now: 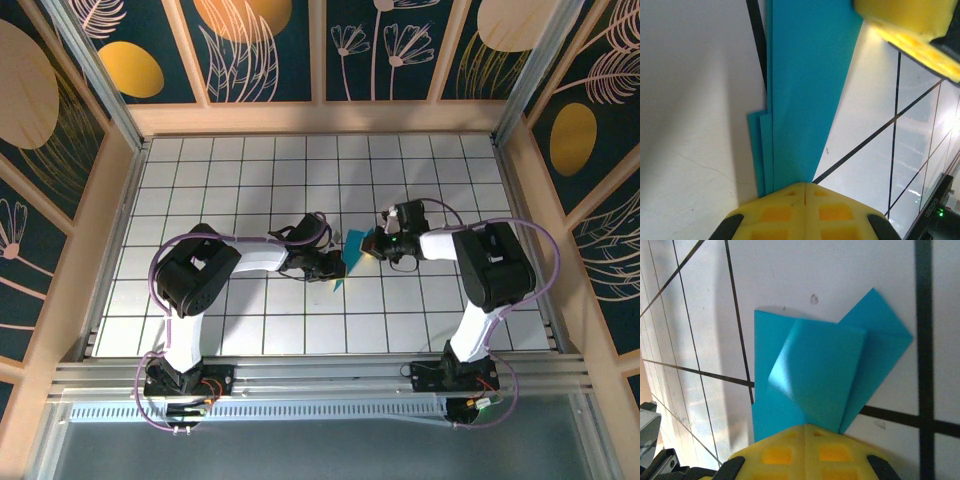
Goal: Fold a paper plane with a square sheet of paper (fold left side to right side)
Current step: Fold the wing for the fifth time at the center of the table.
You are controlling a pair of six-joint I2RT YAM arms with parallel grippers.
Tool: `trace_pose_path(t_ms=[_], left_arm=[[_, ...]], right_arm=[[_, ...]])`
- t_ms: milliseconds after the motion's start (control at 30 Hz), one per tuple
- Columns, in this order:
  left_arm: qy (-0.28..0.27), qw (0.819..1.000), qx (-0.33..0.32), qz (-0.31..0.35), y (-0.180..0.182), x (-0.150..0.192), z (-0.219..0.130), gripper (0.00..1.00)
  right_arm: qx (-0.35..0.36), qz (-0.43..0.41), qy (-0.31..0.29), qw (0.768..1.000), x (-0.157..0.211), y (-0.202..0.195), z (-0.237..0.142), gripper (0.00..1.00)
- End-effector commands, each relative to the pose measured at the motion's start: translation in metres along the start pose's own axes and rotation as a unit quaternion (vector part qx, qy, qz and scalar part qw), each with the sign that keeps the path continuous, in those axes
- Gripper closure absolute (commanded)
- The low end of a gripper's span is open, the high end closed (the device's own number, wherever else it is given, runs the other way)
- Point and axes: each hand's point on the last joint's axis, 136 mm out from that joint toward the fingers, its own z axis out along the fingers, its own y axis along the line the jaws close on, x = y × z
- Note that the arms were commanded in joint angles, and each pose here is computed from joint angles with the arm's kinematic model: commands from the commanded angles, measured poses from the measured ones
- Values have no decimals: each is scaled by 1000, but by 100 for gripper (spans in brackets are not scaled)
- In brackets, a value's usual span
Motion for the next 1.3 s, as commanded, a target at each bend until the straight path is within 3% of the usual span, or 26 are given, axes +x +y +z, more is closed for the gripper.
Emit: trace_pose_path(t_ms=[0,633,900,1067,1267], left_arm=[[56,991,-110,-53,65,40,6,100],[54,991,-109,-52,64,40,5,100],[51,992,-106,-50,62,38,5,100],[47,992,-103,-48,60,36,4,100],[44,993,-100,-48,58,34,5,100]], right_arm=[[67,7,-58,996,-35,-37,-7,100],[69,20,-80,994,-76,-53,-17,100],[65,-10,-117,991,-95,-20,-51,100],[39,-13,-109,993,-78,5,-63,100],[-4,4,-51,999,-14,39,-44,100]])
